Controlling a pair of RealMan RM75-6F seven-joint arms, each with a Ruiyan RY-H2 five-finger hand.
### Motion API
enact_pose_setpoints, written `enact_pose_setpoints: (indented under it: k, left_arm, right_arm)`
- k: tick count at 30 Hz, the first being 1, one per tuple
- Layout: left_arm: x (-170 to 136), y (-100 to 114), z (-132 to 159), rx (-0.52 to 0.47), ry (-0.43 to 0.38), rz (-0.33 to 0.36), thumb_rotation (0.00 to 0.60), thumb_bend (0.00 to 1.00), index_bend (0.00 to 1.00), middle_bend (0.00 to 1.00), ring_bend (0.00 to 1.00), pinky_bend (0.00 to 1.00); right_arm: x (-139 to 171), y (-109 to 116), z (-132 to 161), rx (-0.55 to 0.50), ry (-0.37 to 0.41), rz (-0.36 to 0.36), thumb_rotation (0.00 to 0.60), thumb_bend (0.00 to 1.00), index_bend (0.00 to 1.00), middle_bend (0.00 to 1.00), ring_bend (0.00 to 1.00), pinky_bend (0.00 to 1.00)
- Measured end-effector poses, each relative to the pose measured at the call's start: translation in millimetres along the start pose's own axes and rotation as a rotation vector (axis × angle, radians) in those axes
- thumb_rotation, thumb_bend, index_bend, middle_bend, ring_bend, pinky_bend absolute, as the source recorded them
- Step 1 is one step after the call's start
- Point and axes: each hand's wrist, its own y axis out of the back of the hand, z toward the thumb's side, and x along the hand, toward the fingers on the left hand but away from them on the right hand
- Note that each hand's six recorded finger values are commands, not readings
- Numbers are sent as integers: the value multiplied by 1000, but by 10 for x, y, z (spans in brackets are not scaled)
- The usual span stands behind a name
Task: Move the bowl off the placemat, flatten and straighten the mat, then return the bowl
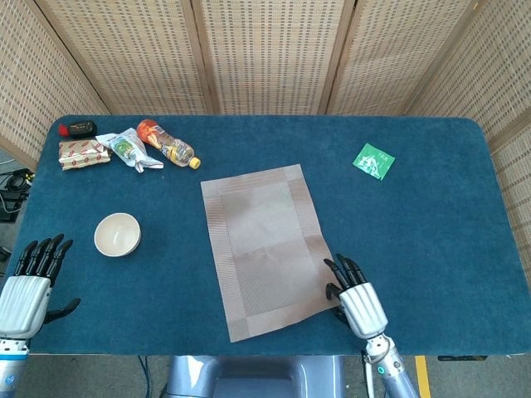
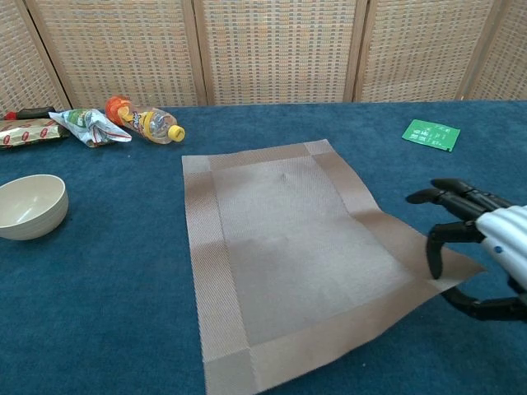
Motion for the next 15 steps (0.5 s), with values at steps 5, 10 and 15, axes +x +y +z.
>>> enact_pose_setpoints:
  k: [5, 10, 15]
  left_arm:
    - [-11, -25, 49, 6, -15, -4, 600, 55, 6, 0, 0, 0]
    - [-11, -17, 76, 3, -21, 10, 600, 54, 6, 0, 0, 0]
    - [-14, -21, 111, -1, -33, 24, 600, 55, 6, 0, 0, 0]
  right_arm:
    - [33, 187, -352, 51, -65, -26, 600, 663, 725, 242, 54, 197]
    - [-138, 367, -688, 88, -150, -69, 600, 661, 741, 269, 87, 229]
    - [-560, 615, -909, 151, -189, -148, 600, 657, 747, 289, 108, 252]
